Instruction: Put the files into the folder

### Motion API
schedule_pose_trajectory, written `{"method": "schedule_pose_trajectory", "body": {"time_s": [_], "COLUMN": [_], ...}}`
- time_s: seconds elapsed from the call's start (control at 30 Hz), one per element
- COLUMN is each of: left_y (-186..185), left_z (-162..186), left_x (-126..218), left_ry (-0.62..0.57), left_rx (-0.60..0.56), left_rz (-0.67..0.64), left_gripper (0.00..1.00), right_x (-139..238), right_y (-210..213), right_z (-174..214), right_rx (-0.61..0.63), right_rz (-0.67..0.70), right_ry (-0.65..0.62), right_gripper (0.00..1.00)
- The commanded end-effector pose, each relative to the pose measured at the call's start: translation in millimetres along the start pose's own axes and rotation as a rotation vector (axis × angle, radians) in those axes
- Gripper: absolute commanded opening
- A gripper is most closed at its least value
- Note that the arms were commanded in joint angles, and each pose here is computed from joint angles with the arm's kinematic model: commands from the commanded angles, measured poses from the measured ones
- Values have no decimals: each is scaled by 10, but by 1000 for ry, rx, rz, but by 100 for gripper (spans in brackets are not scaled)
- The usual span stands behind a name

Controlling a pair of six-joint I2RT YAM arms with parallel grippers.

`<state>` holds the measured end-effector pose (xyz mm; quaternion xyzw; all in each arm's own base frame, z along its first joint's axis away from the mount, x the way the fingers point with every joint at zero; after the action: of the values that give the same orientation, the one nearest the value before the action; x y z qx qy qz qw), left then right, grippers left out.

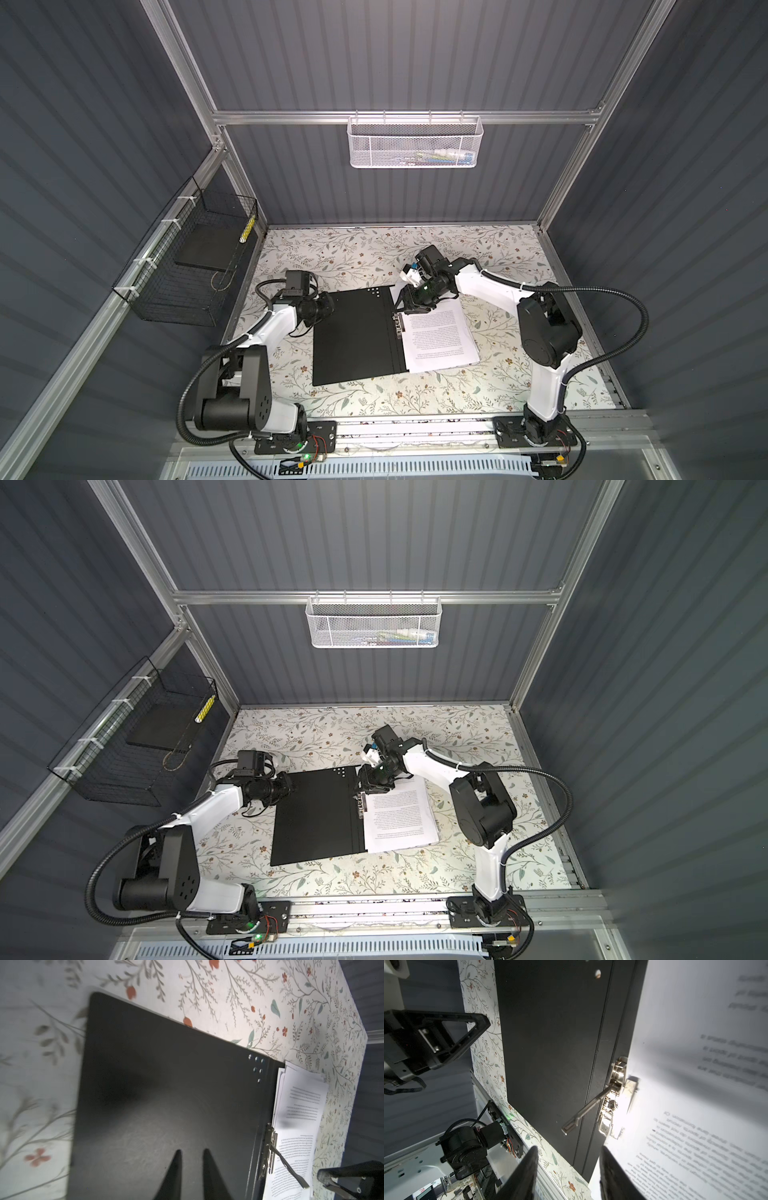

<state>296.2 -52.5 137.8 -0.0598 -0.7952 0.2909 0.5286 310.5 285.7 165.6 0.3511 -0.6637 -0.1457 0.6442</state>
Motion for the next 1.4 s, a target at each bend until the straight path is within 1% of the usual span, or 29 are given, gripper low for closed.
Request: {"method": "schedule_pose_trajectory", "body": {"time_s": [0.0,0.23,0.33,0.43,0.6,0.63,1.03,1.2,1.37], "left_y": [8,142,181,215,251,263,338,363,385], "left_z": [44,160,202,237,269,272,313,331,347], "left_x": [-155,-325,-347,-342,-353,-357,-425,-448,-461], "left_ry": [55,97,106,103,112,111,128,133,137], "left_rx": [-24,-5,2,1,0,0,4,7,10], "left_rz": [56,47,36,18,-2,-11,-44,-53,-63], "left_gripper": [0,0,0,0,0,0,0,0,0], "right_x": [-95,-193,-224,-238,-286,-288,-297,-304,-317], "right_y": [28,-7,-19,-14,4,14,-13,-9,-15], "right_z": [-42,-73,-85,-105,-117,-119,-48,-41,-16], "right_rx": [-46,-72,-75,-70,-65,-63,-67,-64,-61], "right_rz": [34,64,69,72,61,59,90,88,94], "right_ry": [18,21,24,24,35,35,60,61,71], "right_gripper": [48,43,39,38,32,28,24,16,15]}}
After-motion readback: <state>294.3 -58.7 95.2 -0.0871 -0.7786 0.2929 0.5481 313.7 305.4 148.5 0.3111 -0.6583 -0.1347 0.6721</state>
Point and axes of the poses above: each gripper's point midway between its finger pads, its own x axis back along the fingers, its own y axis along the line the jaws close on, z = x × y, the point moved 9 cm from there along x, back along the fingers, and after that the axes turned 2 degrees about x, right-handed, at the moved point
